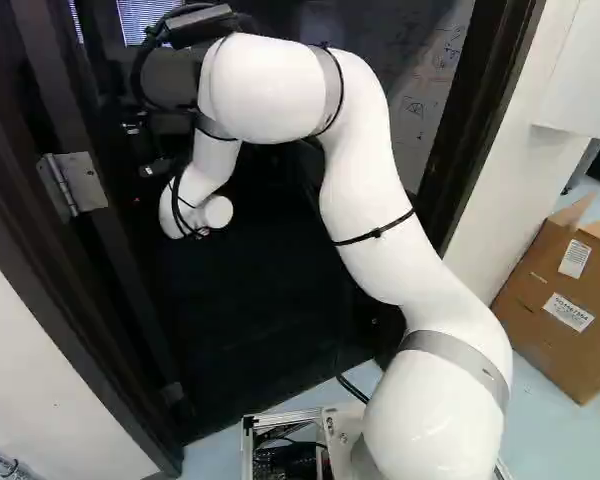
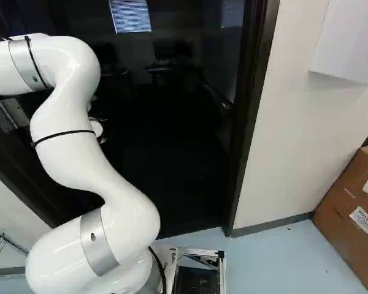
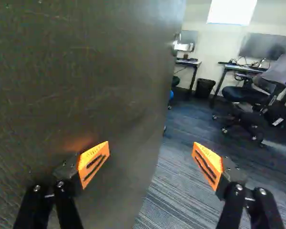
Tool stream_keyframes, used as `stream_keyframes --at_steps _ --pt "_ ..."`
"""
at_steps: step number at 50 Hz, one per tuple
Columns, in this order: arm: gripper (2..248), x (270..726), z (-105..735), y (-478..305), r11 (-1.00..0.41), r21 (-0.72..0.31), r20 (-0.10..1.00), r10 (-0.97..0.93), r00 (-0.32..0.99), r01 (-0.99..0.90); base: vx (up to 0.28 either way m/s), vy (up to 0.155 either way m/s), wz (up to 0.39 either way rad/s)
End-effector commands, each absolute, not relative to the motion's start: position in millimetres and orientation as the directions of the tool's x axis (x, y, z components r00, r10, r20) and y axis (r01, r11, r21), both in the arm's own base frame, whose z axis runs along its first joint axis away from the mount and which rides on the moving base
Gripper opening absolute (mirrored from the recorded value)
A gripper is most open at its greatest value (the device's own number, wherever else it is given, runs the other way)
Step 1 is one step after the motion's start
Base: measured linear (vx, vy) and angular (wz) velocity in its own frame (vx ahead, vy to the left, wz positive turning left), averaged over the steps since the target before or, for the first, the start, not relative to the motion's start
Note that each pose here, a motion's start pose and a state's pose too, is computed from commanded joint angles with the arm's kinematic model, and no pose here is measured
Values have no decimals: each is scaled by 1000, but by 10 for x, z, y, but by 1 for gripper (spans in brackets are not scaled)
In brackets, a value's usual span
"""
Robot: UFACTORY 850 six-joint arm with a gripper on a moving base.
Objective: Open the door and move inside
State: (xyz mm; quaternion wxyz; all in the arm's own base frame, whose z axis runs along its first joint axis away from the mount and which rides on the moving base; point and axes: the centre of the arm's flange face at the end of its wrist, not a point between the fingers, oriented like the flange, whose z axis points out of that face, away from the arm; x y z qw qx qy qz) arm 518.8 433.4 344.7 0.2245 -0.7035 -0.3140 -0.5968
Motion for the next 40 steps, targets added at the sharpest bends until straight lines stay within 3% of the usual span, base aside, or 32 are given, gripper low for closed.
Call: stream_keyframes --at_steps 40 --pt "247 5202 3392 4697 -645 87 982 182 43 760 0 0 0"
